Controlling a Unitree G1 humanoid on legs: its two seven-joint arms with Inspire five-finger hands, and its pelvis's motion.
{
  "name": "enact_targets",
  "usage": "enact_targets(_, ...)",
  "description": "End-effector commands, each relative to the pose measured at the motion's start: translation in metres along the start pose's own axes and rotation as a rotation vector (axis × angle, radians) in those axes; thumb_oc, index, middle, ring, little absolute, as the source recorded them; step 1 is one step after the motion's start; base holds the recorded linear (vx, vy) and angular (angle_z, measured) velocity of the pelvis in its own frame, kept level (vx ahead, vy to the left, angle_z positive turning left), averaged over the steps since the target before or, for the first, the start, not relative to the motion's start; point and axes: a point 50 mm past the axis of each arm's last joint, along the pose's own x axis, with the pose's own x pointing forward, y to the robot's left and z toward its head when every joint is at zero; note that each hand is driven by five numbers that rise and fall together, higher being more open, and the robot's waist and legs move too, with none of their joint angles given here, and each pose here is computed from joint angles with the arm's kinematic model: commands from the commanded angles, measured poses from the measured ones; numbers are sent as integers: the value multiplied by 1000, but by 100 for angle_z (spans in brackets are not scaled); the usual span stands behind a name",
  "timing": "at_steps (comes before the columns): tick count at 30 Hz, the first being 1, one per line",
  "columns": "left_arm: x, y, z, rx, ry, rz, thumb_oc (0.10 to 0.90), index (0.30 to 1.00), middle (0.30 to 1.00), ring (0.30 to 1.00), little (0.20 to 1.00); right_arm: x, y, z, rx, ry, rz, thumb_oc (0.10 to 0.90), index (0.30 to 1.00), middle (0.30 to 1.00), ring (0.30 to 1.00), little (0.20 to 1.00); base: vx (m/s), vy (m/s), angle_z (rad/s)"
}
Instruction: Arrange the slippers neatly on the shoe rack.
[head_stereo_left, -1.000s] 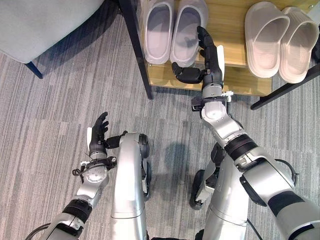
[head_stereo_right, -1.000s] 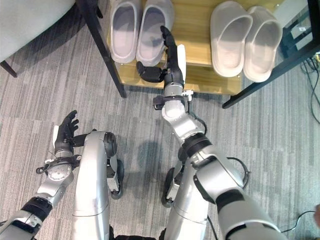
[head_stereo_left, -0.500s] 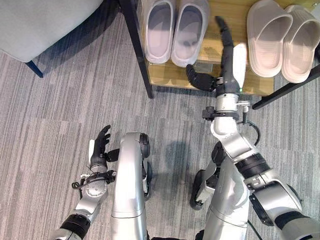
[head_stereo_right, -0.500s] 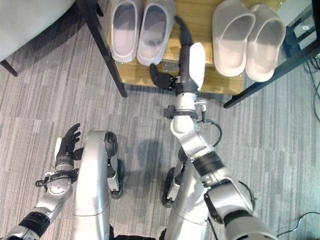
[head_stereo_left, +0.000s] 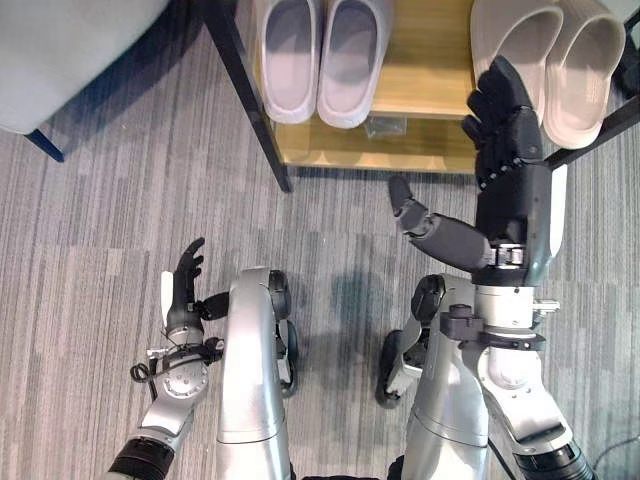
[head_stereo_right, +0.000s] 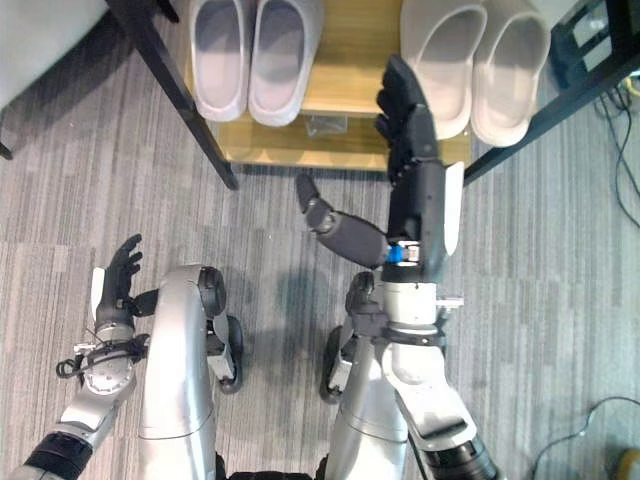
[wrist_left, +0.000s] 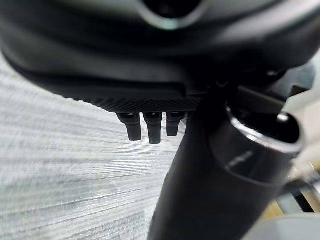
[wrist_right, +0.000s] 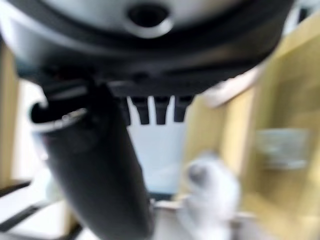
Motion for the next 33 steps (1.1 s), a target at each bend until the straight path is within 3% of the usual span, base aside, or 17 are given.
enact_targets(1, -22, -7, 76, -29, -476, -132, 800, 900, 900, 900, 900, 1, -12, 39, -80, -246, -32, 800, 900, 900, 900, 900, -45, 18, 0)
enact_targets(2, -37, -19, 65, -49, -450, -193, 800, 900, 900, 900, 900, -8, -18, 3, -150, -91, -73, 800, 900, 900, 900, 900, -55, 24, 3)
enact_targets(3, -37, -19, 64, -49, -450, -191, 800, 900, 900, 900, 900, -8, -18, 3, -149, -92, -73, 800, 900, 900, 900, 900, -68, 36, 2)
enact_targets(6, -32, -58, 14, 9, -244, -318, 800, 900, 900, 900, 900, -30, -30, -47, -307, 143, -44, 800, 900, 900, 900, 900, -90, -1, -26)
enact_targets(7, -27, -52, 33, -31, -308, -350, 800, 900, 900, 900, 900, -62, -56, -86, -400, 402, -103, 800, 900, 900, 900, 900, -29, 9, -31)
enact_targets(10, -39, -66, 17, -51, -228, -478, 800, 900, 900, 900, 900, -109, -79, -128, -554, 700, -127, 800, 900, 900, 900, 900, 129, -7, -8)
enact_targets(14, -53, -76, -9, -7, -98, -555, 800, 900, 900, 900, 900, -144, -85, -152, -570, 921, -141, 800, 900, 900, 900, 900, 206, -2, -6)
enact_targets(15, -65, -82, -27, -3, 2, -597, 800, 900, 900, 900, 900, -166, -86, -161, -570, 1042, -145, 800, 900, 900, 900, 900, 195, -10, -16)
enact_targets(25, -106, -95, -73, 105, 237, -711, 800, 900, 900, 900, 900, -234, -79, -168, -594, 1353, -3, 800, 900, 900, 900, 900, 200, -33, -9)
enact_targets(29, -113, -96, -71, 48, 258, -726, 800, 900, 900, 900, 900, -249, -76, -167, -568, 1428, 8, 800, 900, 900, 900, 900, 93, -29, 1)
enact_targets(31, -116, -95, -58, -138, 286, -737, 800, 900, 900, 900, 900, -258, -76, -165, -569, 1472, 33, 800, 900, 900, 900, 900, 61, -19, 5)
enact_targets(33, -112, -91, -47, -191, 253, -744, 800, 900, 900, 900, 900, -261, -76, -165, -558, 1487, 24, 800, 900, 900, 900, 900, 22, -19, 4)
